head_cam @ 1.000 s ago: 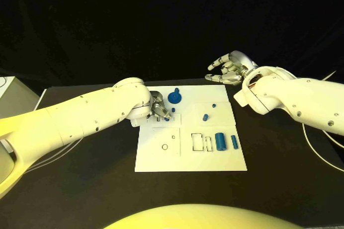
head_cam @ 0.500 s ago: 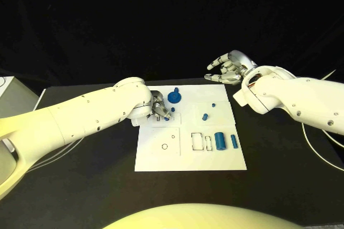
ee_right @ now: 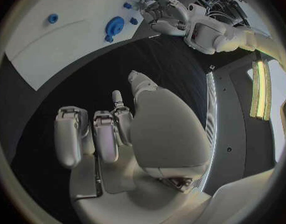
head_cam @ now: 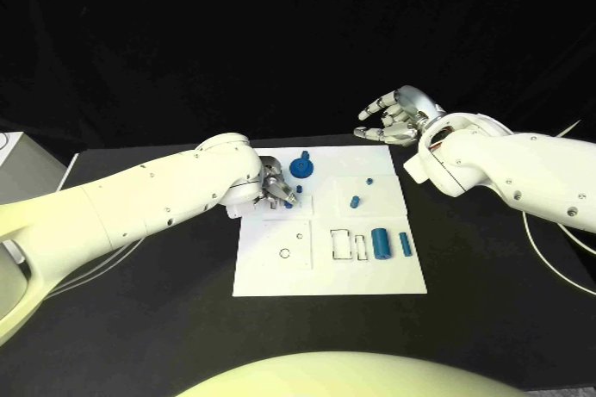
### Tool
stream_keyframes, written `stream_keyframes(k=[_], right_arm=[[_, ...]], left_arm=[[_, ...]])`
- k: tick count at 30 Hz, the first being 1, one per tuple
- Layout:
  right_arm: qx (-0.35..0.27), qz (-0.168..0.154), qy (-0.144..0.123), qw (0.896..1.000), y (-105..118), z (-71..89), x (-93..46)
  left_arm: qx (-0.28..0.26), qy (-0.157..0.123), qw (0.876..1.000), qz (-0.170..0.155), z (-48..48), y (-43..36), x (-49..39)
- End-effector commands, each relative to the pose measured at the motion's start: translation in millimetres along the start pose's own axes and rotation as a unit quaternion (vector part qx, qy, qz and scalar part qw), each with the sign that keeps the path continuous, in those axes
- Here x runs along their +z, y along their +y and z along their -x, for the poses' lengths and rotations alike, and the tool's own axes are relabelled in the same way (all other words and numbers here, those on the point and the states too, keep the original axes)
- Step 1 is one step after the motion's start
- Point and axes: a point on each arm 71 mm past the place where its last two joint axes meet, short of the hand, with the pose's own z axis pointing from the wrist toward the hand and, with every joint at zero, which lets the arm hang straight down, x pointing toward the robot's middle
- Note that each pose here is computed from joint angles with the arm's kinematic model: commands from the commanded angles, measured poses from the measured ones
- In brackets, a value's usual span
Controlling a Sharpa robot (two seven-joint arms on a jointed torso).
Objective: Assemble the parts on the task board
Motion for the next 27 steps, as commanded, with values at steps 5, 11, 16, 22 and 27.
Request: stream_keyframes(k=[5,11,16,22,27], right_arm=[[-0.003,0.008,0.003,1.000,1.6,-0.7,-0.4],[-0.002,0.008,0.002,1.000,1.5,-0.4,-0.7],[-0.002,0.009,0.001,1.000,1.4,0.0,-0.9],[-0.002,0.009,0.000,1.000,1.2,0.4,-1.1],[-0.001,0.009,-0.001,1.000,0.6,1.2,-1.6]], left_arm=[[0.007,0.026,1.000,-0.001,-12.6,1.4,4.1],[0.006,0.025,1.000,0.001,-11.6,3.7,4.4],[0.005,0.022,1.000,0.003,-10.8,4.8,4.7],[0.008,0.017,1.000,0.005,-9.7,6.0,4.7],[0.009,0.017,1.000,0.007,-9.1,8.1,4.5]])
